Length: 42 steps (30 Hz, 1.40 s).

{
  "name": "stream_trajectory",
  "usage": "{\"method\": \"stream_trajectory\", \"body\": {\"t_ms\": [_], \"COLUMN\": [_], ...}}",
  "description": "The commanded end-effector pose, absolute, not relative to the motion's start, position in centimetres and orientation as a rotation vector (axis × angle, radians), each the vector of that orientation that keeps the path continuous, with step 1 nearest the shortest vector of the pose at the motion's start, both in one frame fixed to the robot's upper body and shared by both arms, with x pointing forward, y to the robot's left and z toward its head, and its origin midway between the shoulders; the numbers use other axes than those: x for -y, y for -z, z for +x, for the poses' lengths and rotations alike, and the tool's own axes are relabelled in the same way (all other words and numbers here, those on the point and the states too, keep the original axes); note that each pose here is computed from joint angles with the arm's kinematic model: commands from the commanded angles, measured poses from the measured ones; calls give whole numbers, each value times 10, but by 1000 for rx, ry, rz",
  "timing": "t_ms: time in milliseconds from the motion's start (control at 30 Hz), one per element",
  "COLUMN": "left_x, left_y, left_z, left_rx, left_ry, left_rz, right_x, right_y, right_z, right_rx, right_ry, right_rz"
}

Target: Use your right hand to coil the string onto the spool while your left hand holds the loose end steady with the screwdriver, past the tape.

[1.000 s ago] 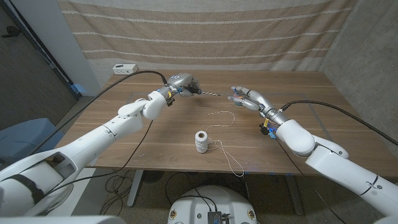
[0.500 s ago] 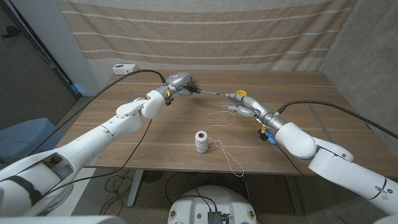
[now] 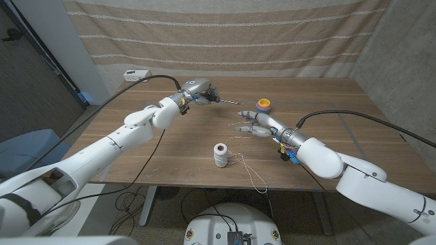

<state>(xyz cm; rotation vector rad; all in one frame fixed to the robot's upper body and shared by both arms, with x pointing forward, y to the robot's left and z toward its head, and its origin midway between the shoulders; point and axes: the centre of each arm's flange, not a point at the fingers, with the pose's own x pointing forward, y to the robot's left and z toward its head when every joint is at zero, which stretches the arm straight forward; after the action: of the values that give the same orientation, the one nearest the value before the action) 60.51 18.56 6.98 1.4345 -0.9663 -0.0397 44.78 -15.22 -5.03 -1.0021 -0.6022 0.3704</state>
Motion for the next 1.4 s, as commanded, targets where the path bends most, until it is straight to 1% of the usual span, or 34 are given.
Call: {"method": "stream_trajectory", "body": {"t_ms": [33, 300, 800, 1400], "left_x": [-191, -196, -202, -203], "left_y": [-71, -70, -68, -68], "left_z": [601, 597, 594, 598], "left_rx": [975, 984, 993, 989], "left_ry": [47, 38, 43, 54], "left_rz": [1434, 1432, 1434, 1441], "right_x": [127, 112, 90, 72], "right_y": [55, 55, 63, 72], "right_z": [439, 431, 427, 430], "right_rx": [563, 543, 439, 413], "right_ry": [-419, -434, -454, -510], "right_rz": [-1124, -1187, -1300, -1352]}}
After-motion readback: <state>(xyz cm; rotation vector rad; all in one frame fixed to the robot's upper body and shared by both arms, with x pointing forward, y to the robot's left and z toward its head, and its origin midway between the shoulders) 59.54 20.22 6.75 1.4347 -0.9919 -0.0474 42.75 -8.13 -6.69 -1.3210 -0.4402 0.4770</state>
